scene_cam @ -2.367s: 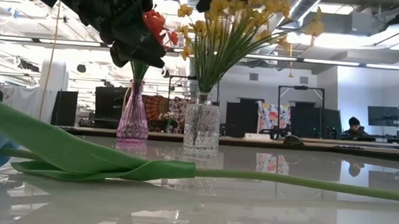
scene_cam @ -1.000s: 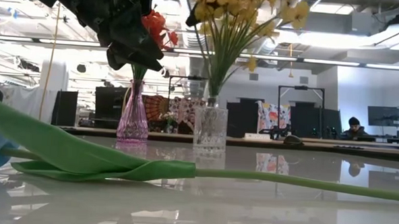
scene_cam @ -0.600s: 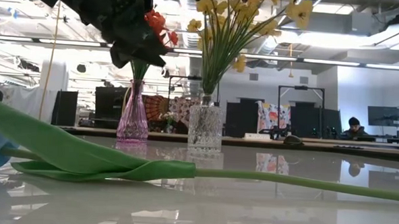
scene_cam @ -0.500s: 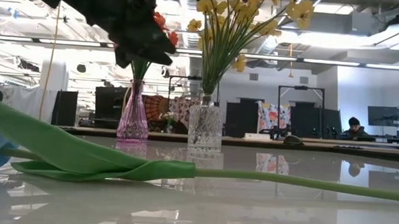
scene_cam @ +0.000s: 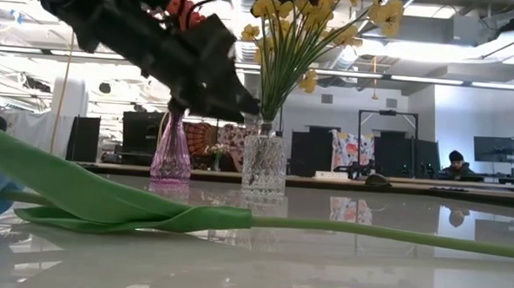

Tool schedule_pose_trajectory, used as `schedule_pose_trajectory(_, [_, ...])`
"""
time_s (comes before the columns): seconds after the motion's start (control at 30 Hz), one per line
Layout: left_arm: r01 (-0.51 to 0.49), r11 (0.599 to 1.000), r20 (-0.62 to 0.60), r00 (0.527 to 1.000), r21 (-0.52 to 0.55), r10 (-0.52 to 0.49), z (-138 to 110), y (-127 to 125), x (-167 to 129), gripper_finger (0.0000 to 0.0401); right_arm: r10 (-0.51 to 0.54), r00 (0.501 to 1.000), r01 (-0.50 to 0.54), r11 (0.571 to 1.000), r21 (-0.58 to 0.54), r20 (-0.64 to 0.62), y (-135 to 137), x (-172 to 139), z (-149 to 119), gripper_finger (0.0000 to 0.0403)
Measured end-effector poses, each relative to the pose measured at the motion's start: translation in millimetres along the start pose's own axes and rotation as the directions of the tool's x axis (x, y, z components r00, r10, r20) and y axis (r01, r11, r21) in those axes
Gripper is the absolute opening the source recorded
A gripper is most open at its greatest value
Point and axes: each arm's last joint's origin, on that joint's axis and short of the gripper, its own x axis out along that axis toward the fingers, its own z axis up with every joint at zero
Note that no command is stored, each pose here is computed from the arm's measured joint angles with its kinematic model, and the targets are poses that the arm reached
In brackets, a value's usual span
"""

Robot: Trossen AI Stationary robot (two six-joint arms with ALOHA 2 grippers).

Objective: Sort flowers into vase by color
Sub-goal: Put the top white tulip into the transparent vase

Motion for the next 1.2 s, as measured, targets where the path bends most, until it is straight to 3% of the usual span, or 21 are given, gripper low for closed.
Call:
schedule_pose_trajectory(0.27, [-0.138,0.989,0.028,0.99,0.051,0.136,-16,1,13,0.029,-0.01,1.0,0.01,1.0,0.02,-0.015,-1,0,-2,0.0026])
schedule_pose_trajectory(0.6, [-0.039,0.99,0.094,0.995,0.132,0.027,-4,4,18,0.0294,-0.016,0.998,0.017,1.0,0.022,-0.056,6,16,-8,0.0026])
schedule_pose_trajectory(1.2, [0.007,0.993,0.056,0.998,0.116,-0.014,0,24,29,0.0293,-0.035,0.993,0.034,0.999,-0.011,-0.114,19,42,-22,0.0026])
